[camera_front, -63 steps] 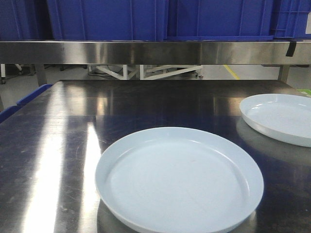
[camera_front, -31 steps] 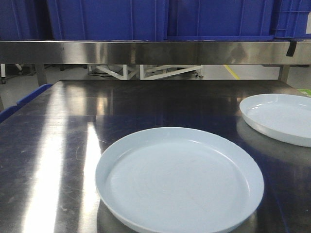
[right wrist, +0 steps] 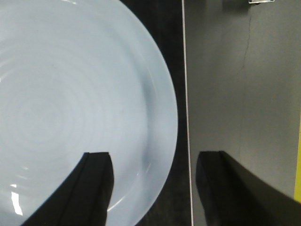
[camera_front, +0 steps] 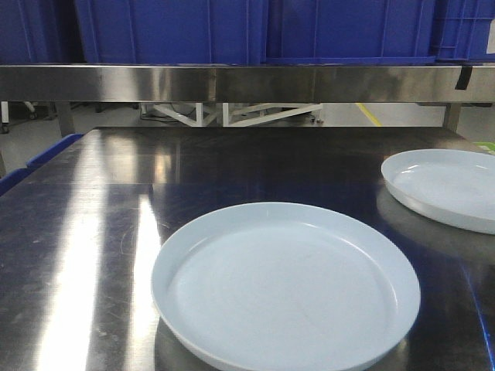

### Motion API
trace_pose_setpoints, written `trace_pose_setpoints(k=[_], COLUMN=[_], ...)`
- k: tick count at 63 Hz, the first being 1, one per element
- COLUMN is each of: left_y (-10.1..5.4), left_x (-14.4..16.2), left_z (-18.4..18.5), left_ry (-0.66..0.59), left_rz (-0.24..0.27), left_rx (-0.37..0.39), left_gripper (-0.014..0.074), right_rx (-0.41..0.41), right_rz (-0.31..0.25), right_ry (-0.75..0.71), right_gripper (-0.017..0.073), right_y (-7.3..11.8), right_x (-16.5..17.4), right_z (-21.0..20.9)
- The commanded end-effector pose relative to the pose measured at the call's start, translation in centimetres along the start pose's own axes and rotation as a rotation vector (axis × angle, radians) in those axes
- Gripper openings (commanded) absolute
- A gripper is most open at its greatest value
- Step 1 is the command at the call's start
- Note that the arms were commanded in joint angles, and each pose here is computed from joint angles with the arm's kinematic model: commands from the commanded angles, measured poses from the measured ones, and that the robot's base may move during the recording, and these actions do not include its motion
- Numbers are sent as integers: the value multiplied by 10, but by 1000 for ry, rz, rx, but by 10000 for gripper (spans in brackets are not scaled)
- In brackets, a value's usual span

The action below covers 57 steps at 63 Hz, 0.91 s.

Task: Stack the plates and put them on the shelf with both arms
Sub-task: 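Move the right gripper to the other white plate's rim and grasp, then lift the plate with the right gripper and lower it onto the center plate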

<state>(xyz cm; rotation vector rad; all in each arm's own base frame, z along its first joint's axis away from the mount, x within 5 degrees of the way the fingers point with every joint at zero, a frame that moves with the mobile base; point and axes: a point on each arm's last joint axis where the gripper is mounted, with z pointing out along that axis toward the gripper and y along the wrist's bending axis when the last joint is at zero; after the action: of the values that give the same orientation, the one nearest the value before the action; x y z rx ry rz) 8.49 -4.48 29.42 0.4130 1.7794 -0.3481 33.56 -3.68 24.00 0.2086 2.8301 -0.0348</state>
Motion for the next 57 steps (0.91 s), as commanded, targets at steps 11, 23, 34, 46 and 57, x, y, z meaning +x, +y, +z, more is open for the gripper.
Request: trace_pose_setpoints(k=[11,23,34,46,57], left_y=[-4,-4,-4,-4,-4], left_x=[-15,-15,-15,-15,-15], left_z=[-3,-3,-3,-3,-3], left_ry=[-90,-90,-90,-90,-90], left_rz=[2,2,2,2,2], left_rx=[38,38,38,38,38], left_gripper=[84,84,84,84,84], right_rx=[2,4,6,9,9], right_rz=[-1,-30,-51,-54,-53], right_ry=[-99,-84,-84,-84,-118], right_gripper=[497,403,137,57,57], right_y=[-2,-2,-2,-2,-2], right_x=[-17,-18,-17,-18,-19], right_z=[4,11,11,10,-8])
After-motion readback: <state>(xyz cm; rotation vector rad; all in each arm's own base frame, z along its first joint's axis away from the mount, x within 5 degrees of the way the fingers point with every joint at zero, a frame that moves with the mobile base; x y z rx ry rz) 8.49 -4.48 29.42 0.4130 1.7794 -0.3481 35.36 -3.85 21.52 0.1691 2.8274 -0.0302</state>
